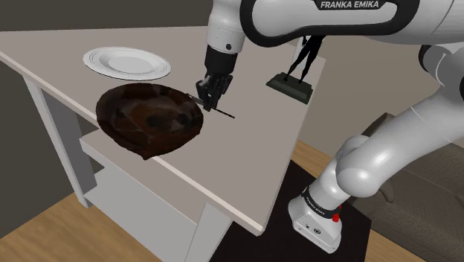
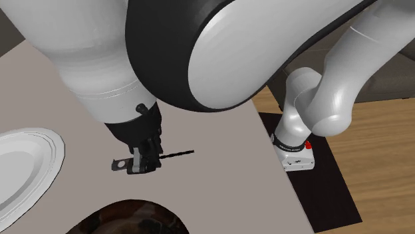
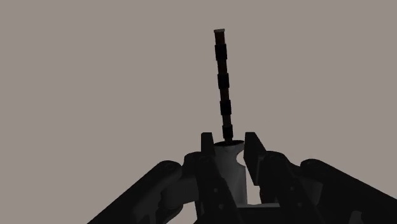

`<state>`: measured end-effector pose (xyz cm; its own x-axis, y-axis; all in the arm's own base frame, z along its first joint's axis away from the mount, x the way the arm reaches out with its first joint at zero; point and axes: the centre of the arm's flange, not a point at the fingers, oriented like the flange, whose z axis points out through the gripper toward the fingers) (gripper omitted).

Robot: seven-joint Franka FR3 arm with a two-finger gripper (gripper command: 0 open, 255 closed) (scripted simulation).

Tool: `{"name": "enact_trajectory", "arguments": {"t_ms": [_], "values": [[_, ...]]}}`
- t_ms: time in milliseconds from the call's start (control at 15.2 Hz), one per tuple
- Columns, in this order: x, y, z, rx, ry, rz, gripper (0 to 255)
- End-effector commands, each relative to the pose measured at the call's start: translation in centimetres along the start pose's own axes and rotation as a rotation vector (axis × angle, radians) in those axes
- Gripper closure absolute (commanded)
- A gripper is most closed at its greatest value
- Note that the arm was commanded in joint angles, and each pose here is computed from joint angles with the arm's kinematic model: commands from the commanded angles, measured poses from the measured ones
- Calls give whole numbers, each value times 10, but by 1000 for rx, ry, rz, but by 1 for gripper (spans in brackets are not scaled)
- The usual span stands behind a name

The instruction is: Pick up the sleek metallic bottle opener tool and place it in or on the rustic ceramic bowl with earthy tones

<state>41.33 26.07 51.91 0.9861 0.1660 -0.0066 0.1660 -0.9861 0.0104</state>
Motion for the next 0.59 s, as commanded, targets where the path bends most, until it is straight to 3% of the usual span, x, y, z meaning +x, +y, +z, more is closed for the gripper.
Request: {"name": "enact_trajectory", "arguments": {"t_ms": [0,330,528], "values": [[2,6,7,-13,-15,6,255],[2,6,7,-13,-15,6,255],[2,6,-9,-13,-15,6,255]]}}
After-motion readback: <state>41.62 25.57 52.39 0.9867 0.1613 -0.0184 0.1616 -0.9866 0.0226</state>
